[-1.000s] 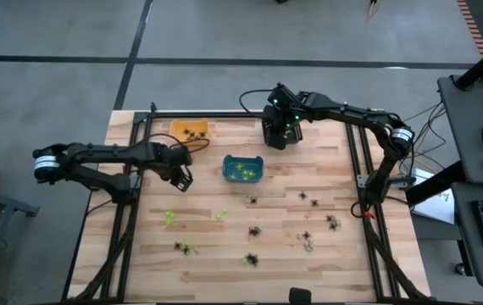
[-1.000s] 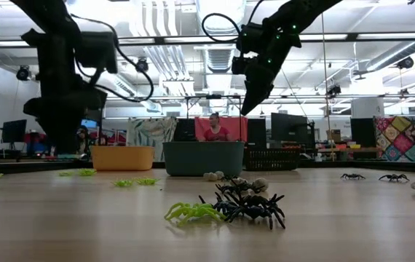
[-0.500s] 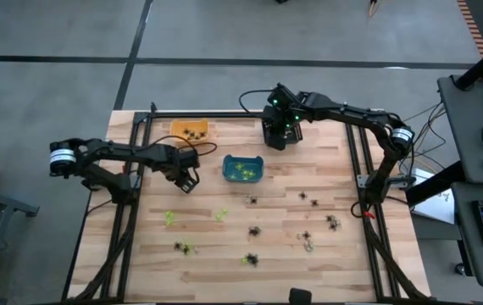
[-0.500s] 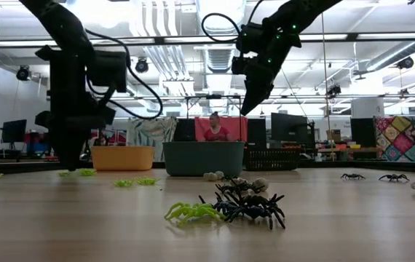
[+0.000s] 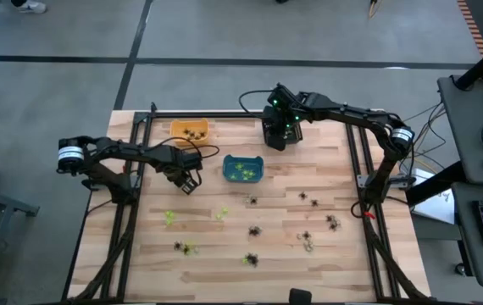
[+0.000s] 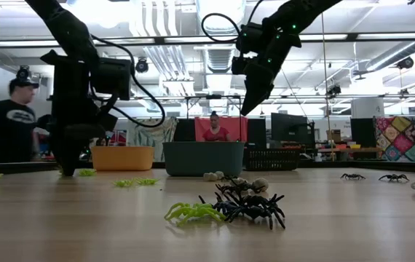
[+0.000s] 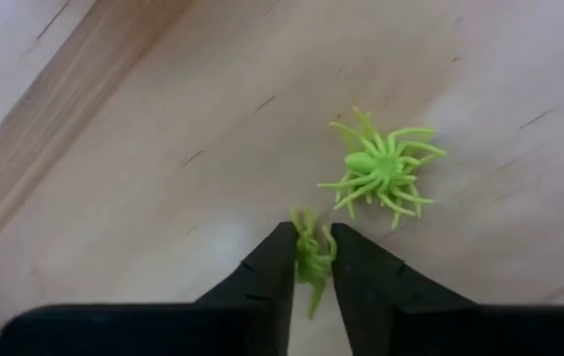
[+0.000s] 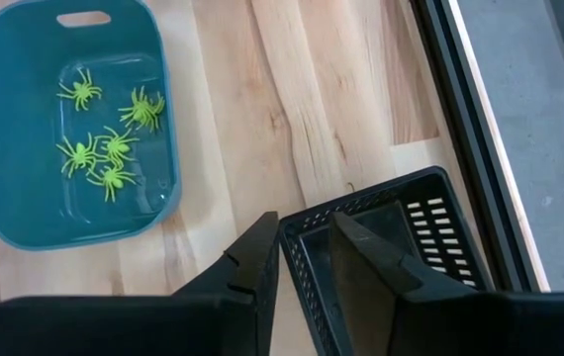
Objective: Sort Halloween decoration
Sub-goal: Put the green spider toy into the blue bin
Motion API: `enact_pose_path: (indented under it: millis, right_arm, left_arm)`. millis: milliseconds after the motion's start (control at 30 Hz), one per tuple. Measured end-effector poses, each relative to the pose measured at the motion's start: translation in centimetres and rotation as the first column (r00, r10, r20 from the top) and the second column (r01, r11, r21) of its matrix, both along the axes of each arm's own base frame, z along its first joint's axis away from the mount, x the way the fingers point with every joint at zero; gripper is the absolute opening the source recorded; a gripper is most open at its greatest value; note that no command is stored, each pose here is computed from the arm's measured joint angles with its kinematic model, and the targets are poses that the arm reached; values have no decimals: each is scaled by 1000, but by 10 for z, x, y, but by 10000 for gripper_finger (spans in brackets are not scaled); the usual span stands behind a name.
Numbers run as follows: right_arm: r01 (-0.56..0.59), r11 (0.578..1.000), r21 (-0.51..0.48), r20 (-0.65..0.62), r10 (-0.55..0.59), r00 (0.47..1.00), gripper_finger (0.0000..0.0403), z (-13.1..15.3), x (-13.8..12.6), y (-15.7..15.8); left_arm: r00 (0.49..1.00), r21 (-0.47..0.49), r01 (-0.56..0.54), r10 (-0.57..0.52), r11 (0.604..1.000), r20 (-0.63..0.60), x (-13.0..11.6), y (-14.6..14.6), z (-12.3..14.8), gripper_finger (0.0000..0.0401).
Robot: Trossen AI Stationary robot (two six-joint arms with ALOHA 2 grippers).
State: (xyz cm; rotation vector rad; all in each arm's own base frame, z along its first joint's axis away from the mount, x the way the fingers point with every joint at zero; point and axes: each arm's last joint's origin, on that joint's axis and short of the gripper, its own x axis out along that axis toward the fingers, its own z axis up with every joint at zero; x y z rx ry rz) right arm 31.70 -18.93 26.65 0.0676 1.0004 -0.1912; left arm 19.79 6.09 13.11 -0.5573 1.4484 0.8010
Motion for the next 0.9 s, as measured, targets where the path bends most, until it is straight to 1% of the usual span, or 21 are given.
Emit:
enact_pose_path:
  millis: [100,167,300,433,567,667,733,800,833,900]
  right_arm:
    - [-1,1000,0,0,1,1000,80,0,0,0]
    - [-5,1000,0,0,5,1000,80,0,1,2]
    - [-12,1000,1,-3,12,1000,80,0,1,3]
    - [-21,1000,13,-30,22,999,80,-2,0,5]
    - [-23,999,23,-42,24,999,79,-2,-1,6]
    - [-43,998,54,-30,44,999,79,-3,-1,7]
    - [-49,997,64,-22,51,998,79,-2,-1,8]
    - [-49,997,63,-20,51,999,79,-1,-2,8]
    - [-50,997,62,-19,51,999,79,0,-2,9]
    - [-51,997,59,-13,52,999,79,2,-4,10]
  left_arm:
    - [1000,1,0,0,1000,16,-1,0,2,17]
    - [999,6,0,0,1000,33,-1,-1,5,5]
    - [999,20,-4,4,1000,43,-7,-2,13,4]
    - [996,35,-6,2,999,93,-12,-3,26,1]
    - [984,64,2,-13,998,176,-16,-4,41,1]
    - [969,113,8,-36,994,244,-18,-4,56,1]
    - [950,152,26,-72,988,305,-16,-3,67,0]
    - [913,203,55,-132,978,386,-13,-2,78,0]
    - [886,236,72,-171,969,432,-11,-2,85,0]
    - [815,312,109,-264,944,515,-5,0,96,0]
